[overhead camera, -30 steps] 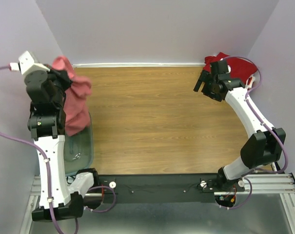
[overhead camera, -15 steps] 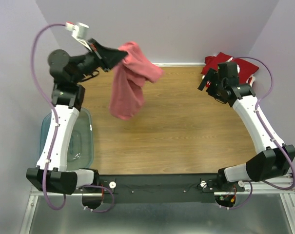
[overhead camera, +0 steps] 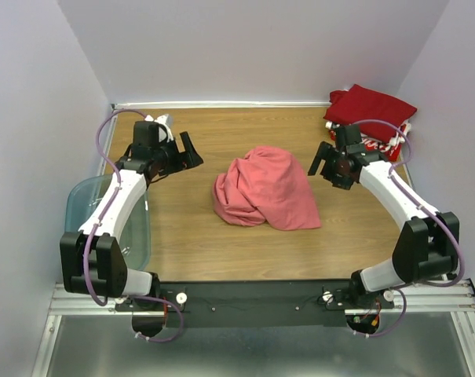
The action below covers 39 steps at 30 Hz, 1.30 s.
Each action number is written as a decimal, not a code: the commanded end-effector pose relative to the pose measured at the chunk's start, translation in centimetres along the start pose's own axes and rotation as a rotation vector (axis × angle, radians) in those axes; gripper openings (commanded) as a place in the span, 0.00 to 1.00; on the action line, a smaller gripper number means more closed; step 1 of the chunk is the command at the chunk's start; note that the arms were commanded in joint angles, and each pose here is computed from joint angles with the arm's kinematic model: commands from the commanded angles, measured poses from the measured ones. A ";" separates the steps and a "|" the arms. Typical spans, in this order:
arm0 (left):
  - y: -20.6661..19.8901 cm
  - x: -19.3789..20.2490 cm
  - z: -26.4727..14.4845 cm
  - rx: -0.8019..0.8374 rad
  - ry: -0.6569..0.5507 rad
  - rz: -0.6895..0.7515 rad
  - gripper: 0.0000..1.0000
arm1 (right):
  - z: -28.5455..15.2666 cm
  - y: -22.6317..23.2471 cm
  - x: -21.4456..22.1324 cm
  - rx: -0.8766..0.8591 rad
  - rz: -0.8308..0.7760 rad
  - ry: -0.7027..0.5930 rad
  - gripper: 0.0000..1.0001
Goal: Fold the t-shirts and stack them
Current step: Move the tshirt to the center of the board, then flatten the tshirt out
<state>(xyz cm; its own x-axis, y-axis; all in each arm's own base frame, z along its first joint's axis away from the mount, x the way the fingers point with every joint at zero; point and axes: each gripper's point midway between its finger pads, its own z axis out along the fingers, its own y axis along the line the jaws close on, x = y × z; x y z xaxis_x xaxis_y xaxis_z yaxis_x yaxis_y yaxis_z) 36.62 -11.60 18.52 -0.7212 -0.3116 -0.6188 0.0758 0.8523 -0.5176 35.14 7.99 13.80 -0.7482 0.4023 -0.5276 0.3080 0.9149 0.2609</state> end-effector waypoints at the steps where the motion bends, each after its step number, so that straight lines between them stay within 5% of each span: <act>1: 0.6 1.6 -0.3 -0.085 0.037 0.143 0.98 | 1.4 0.4 2.3 -0.050 0.017 0.070 0.94; 13: -2.4 12.7 1.5 -0.063 0.315 0.157 0.95 | 1.5 -2.6 9.8 -0.033 0.048 0.237 0.91; 22: -3.1 17.8 0.9 -0.007 0.423 0.178 0.93 | 0.4 -5.0 14.2 -0.002 0.112 0.294 0.76; 39: -2.7 19.2 4.2 -0.052 0.466 0.173 0.87 | 2.0 -6.8 14.9 0.080 0.094 0.285 0.56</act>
<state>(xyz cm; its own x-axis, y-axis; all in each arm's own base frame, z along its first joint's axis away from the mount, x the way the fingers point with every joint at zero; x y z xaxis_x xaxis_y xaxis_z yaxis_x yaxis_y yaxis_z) 24.06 -20.35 4.94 -0.9447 0.0561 -0.3230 0.1859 0.9033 -0.3867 23.03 8.20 3.56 -0.8485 0.4672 -0.2487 0.4081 0.8767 0.2547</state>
